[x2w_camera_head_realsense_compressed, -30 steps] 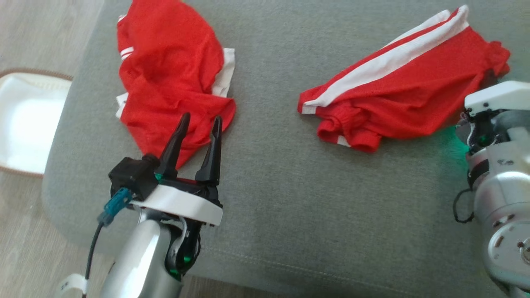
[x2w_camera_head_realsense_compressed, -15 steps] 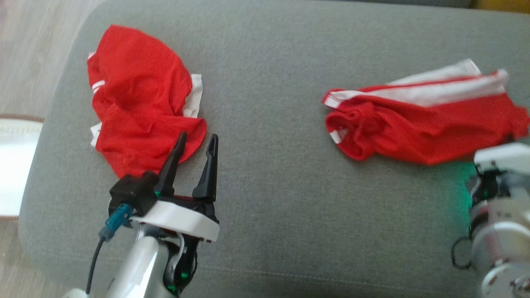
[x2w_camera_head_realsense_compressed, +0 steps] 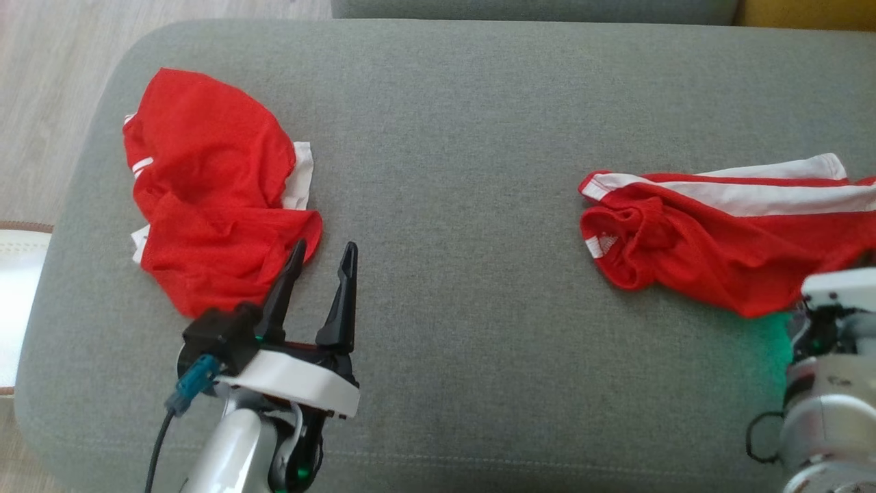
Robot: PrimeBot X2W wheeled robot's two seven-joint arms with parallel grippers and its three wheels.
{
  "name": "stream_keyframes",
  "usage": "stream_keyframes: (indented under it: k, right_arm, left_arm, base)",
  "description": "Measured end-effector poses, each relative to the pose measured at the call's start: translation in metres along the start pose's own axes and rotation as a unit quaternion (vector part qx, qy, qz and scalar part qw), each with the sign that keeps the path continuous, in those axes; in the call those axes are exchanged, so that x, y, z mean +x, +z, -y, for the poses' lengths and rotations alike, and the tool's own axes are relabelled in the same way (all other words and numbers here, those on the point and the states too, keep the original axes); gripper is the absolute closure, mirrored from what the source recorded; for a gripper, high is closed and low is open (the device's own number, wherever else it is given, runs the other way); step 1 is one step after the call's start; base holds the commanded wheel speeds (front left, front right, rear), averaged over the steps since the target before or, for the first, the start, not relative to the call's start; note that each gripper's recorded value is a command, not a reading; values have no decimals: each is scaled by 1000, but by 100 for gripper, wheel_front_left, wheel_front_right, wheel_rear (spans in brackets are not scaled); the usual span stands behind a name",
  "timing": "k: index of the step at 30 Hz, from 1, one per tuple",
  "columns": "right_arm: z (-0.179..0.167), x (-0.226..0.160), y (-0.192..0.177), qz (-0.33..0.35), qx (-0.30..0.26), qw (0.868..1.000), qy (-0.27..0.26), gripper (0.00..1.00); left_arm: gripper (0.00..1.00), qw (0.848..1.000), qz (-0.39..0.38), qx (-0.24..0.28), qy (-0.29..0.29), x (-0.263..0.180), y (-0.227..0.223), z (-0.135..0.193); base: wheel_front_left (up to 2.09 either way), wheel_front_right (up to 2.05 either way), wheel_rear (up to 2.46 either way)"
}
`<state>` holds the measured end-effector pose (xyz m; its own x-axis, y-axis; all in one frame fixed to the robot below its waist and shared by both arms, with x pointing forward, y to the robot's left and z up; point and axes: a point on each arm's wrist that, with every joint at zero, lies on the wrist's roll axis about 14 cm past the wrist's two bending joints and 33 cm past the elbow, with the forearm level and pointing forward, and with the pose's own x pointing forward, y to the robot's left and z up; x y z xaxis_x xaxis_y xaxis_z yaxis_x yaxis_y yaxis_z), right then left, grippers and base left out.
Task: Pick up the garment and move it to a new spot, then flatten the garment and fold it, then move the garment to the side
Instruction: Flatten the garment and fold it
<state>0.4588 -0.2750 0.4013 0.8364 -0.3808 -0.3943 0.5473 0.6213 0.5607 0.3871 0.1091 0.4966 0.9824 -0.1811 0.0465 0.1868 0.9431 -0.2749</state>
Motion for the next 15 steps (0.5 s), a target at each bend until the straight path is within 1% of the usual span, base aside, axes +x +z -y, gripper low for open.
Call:
stream_keyframes:
  k: [3,6,7,8,12,15]
  right_arm:
    - [-24,1,-1,3,-1,1000,29,100]
    - [-60,0,-2,3,-8,997,75,100]
    - [-60,0,-2,3,-8,997,75,100]
    - [-72,-2,-1,5,-10,996,92,100]
    - [-115,-13,-3,0,-12,988,155,100]
    - [-143,-27,-7,-1,-15,979,205,100]
  left_arm:
    - [0,1000,2,5,2,-2,2,-1]
    - [0,1000,7,7,5,-4,6,-3]
    - [0,1000,7,7,5,-4,6,-3]
    - [0,1000,8,8,7,-5,6,-4]
    - [0,1000,17,11,11,-10,13,-6]
    - [0,999,25,14,17,-14,19,-7]
  base:
    - [0,0,0]
    - [0,0,0]
    - [0,0,0]
    - [0,0,0]
    - [0,0,0]
    - [0,0,0]
